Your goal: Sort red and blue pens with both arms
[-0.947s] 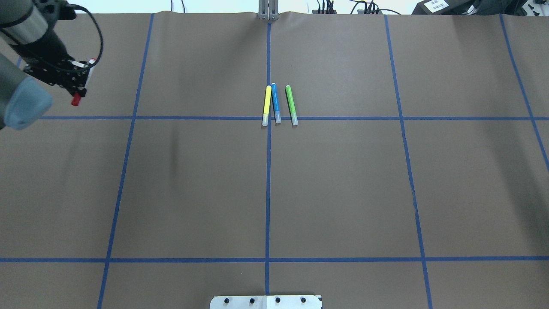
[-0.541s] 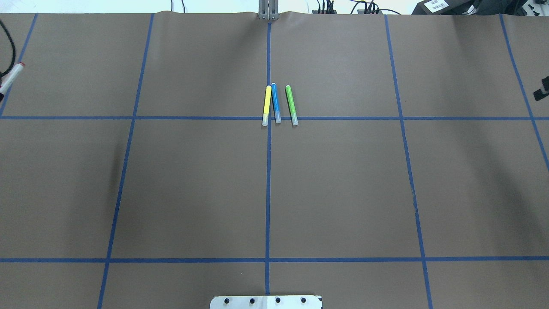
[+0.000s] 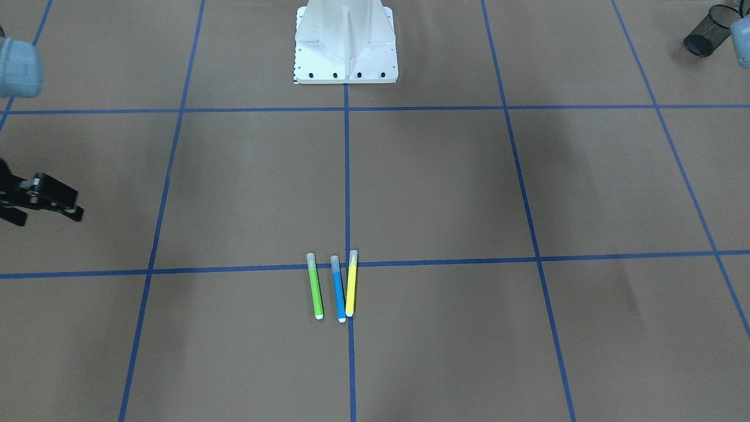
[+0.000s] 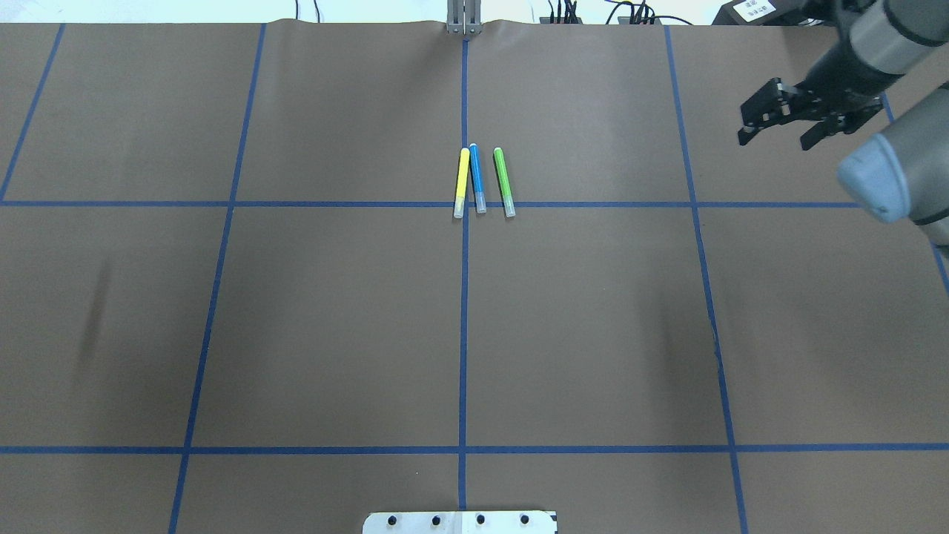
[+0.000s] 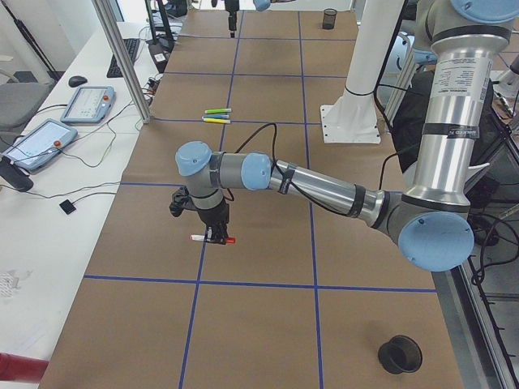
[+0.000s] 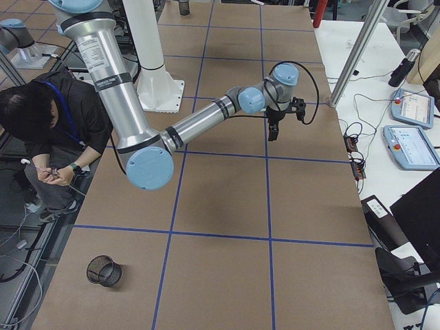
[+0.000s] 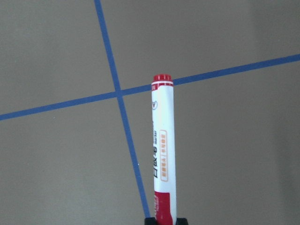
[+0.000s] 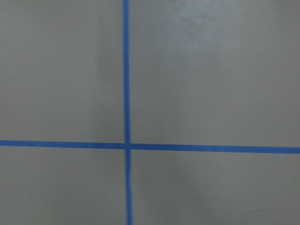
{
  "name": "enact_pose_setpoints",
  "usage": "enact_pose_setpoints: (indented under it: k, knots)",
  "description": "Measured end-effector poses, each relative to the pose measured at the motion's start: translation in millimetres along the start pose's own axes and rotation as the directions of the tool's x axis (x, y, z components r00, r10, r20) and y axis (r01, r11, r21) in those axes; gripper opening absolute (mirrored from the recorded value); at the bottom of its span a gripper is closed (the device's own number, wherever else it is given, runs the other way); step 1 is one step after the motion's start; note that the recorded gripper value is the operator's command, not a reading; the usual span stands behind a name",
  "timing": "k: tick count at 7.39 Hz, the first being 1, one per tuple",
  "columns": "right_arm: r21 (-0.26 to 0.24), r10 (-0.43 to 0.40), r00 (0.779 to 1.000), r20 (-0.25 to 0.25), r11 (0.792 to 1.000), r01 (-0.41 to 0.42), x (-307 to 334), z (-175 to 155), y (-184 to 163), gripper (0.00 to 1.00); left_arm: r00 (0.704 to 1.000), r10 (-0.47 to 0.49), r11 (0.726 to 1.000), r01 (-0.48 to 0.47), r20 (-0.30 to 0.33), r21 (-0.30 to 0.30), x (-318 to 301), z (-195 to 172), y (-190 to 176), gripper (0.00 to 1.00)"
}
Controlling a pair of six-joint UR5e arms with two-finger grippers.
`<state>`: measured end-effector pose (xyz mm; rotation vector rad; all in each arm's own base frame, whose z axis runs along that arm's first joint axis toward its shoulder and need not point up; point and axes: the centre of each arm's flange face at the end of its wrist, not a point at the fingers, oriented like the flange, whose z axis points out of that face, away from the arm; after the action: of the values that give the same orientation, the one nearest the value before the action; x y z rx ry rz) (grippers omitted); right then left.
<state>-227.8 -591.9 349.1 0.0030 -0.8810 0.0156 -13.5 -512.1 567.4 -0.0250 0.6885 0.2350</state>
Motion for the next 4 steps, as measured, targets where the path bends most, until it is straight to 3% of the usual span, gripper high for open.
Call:
enact_pose_setpoints:
  k: [2,4]
  knots:
    - [-0.016,-0.016,1.000,-0.005,1.000,0.016,-67,19,-31,0.99,1.000,-0.013,1.000,0.013,-0.002,-0.013,-19,8,23,0.00]
    - [0.015,-0.073,0.997,-0.018,0.997,0.073,-125,42,-65,0.99,1.000,-0.018,1.000,0.018,-0.002,-0.010,-23,8,30,0.00]
